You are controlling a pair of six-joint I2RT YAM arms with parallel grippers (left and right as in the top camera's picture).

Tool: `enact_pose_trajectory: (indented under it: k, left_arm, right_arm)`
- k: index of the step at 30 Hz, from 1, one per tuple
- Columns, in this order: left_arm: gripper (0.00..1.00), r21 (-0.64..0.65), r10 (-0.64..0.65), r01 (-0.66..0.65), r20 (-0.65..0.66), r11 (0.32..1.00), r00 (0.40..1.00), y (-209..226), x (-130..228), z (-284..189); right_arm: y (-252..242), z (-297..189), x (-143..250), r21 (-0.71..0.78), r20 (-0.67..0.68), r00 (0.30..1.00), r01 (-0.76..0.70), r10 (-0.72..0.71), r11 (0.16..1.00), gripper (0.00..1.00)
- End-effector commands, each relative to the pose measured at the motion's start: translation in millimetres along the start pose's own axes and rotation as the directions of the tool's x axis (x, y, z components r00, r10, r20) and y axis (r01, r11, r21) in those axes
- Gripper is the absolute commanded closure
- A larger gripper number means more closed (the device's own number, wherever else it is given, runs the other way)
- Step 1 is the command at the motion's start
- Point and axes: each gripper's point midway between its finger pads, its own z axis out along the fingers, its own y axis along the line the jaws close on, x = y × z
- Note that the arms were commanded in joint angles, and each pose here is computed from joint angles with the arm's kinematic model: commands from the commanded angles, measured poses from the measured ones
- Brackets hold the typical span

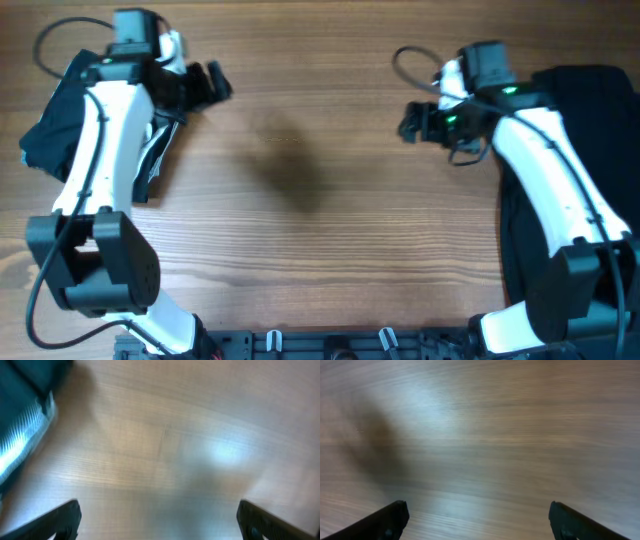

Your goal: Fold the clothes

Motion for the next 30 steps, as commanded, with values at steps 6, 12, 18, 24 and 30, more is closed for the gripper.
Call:
enact_pose_trajectory:
  k: [6, 12, 18, 24, 30]
  left_arm:
    - [0.0, -0.152, -0.003, -0.022, -0.162, 0.988, 0.987, 16, 70, -39]
    - [0.0, -0.029, 0.1, -0.096, 0.254, 0.995, 0.962, 10, 94, -97]
    - [0.0, 0.05, 0.107, -0.166, 0.577, 0.985, 0.81, 12, 134, -152]
    - [0.0, 0.071, 0.102, -0.206, 0.684, 0.976, 0.723, 9, 151, -190]
    - [0.0, 0.071, 0.103, -0.205, 0.682, 0.976, 0.724, 9, 151, -190]
  right_arm:
    - [-4, -108, -4, 0.102, 0.261, 0.96, 0.075, -0.1, 0.992, 0.0]
    - [-4, -182, 30, 0.129, 0.582, 0.803, 0.064, -0.128, 0.99, 0.0]
    - [-16, -184, 81, 0.118, 0.629, 0.772, 0.028, -0.097, 0.993, 0.0]
    - [-22, -171, 91, 0.129, 0.568, 0.818, 0.015, -0.086, 0.992, 0.0]
    - [-25, -159, 86, 0.137, 0.527, 0.846, 0.008, -0.079, 0.991, 0.0]
